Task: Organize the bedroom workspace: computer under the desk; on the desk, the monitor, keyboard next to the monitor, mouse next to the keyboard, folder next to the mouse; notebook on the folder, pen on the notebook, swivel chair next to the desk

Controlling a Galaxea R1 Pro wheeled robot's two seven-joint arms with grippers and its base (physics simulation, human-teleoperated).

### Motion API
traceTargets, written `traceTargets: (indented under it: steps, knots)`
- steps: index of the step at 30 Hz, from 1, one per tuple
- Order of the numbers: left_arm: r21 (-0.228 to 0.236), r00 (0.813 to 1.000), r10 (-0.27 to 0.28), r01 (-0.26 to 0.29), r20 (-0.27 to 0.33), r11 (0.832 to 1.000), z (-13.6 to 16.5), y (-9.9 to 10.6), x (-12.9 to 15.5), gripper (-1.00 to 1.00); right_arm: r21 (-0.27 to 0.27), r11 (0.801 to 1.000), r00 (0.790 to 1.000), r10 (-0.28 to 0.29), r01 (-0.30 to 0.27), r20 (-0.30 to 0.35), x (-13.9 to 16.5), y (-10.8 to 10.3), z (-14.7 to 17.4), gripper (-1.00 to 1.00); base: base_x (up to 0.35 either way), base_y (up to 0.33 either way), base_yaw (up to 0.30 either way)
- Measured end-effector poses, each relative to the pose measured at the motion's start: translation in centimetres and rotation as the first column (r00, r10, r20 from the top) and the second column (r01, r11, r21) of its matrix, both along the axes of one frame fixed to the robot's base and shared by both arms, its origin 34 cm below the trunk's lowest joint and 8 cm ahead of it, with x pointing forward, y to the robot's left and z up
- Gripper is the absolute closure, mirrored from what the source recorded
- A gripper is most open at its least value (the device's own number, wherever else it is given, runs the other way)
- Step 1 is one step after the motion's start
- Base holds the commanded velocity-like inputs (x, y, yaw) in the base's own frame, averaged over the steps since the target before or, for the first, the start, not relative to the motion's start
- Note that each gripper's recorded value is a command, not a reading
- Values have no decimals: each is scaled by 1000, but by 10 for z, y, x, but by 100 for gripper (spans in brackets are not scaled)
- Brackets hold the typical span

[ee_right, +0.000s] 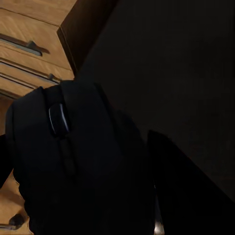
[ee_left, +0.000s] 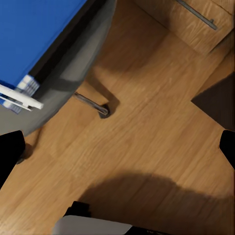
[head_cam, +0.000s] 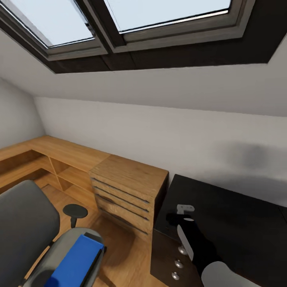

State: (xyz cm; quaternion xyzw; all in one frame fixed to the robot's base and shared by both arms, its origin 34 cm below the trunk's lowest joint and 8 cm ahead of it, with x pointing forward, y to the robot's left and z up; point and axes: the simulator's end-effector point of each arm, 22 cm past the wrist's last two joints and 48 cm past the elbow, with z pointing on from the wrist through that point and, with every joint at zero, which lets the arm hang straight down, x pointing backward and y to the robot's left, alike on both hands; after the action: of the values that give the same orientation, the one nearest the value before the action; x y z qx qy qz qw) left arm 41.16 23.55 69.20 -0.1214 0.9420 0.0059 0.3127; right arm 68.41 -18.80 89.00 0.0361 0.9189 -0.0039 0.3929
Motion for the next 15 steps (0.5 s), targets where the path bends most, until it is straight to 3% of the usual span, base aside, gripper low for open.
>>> traceTargets:
  steps: [11,15]
  knots:
    - [0,1000,0,0,1,1000,0,0,0,-100,-9,1000,999,-3,2,-49,-17,-2,-34,100,316,-13,0]
    - [0,1000,0,0,1,1000,0,0,0,-100,-16,1000,997,-2,1,-74,-19,-3,-45,100,145,0,0]
